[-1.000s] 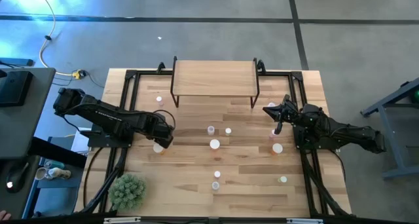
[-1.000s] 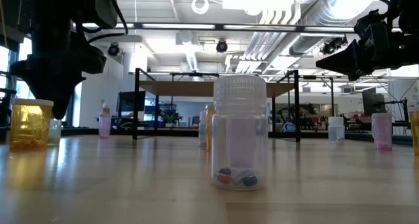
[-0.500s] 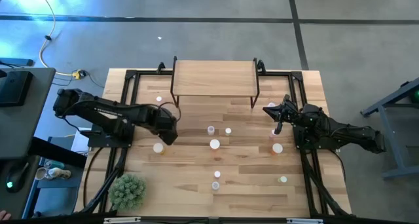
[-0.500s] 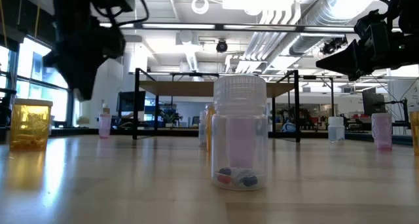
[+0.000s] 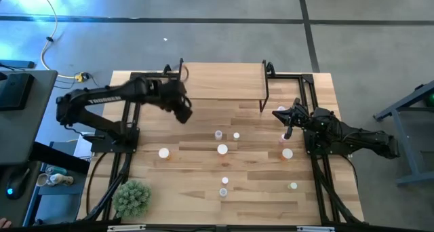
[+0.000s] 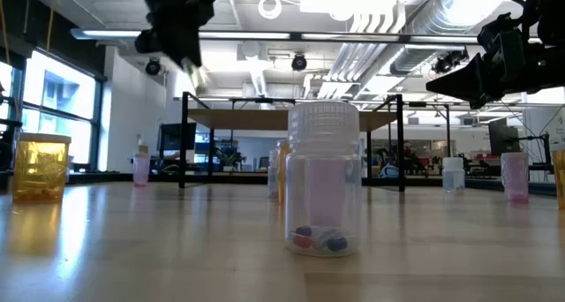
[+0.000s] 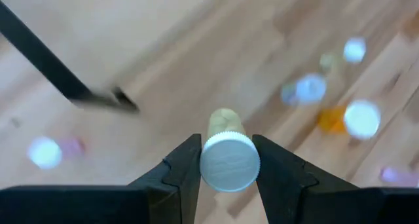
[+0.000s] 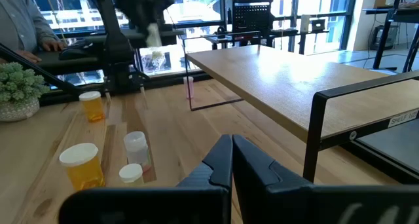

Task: Pick and place medicine bottles onto shelf by color
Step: Put the left yellow pill bottle on the shelf

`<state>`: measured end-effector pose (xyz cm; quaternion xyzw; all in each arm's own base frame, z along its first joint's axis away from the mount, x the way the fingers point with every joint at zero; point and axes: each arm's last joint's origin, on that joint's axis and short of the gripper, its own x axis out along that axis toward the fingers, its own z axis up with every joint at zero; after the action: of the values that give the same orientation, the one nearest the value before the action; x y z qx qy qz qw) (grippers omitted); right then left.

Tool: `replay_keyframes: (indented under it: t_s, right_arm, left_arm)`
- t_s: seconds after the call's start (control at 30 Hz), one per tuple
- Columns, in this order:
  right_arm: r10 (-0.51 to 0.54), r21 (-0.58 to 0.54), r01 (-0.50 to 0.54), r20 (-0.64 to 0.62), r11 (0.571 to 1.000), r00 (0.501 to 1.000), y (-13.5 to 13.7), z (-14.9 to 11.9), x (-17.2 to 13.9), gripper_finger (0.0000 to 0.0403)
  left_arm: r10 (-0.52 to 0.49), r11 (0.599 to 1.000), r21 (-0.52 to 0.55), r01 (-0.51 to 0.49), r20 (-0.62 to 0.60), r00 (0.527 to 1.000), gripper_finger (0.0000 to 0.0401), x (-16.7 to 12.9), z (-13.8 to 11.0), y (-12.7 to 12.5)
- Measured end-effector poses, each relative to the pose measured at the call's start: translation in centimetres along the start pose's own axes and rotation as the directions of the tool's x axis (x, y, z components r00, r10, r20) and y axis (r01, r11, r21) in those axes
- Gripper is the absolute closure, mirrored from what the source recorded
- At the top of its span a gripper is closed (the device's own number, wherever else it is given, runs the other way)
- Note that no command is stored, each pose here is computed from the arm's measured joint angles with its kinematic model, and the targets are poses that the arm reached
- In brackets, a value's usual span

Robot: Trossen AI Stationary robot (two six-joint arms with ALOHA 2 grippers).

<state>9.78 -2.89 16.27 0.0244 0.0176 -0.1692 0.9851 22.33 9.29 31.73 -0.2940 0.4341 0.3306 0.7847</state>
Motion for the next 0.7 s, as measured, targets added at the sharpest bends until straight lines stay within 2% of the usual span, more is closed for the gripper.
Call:
replay_keyframes:
  t_s: [0.27, 0.4, 0.53, 0.7]
  right_arm:
    - [0.0, 0.0, 0.0, 0.0, 1.0, 1.0, 0.0, 0.0, 0.0, 0.04]
    - [0.0, 0.0, 0.0, 0.0, 1.0, 1.0, 0.0, 0.0, 0.0, 0.04]
    - [0.0, 0.0, 0.0, 0.0, 1.0, 1.0, 0.0, 0.0, 0.0, 0.04]
    - [0.0, 0.0, 0.0, 0.0, 1.0, 1.0, 0.0, 0.0, 0.0, 0.04]
  left_arm:
    - [0.02, 1.0, -0.016, -0.017, 0.192, 0.981, 0.0284, -4.5, 4.7, 2.9]
    - [0.058, 0.998, -0.041, -0.05, 0.246, 0.967, 0.0284, -5.9, 7.0, 4.5]
    - [0.113, 0.993, -0.057, -0.102, 0.247, 0.963, 0.0284, -6.5, 9.4, 6.0]
    - [0.178, 0.981, -0.112, -0.161, 0.165, 0.97, 0.0284, -6.5, 11.8, 7.8]
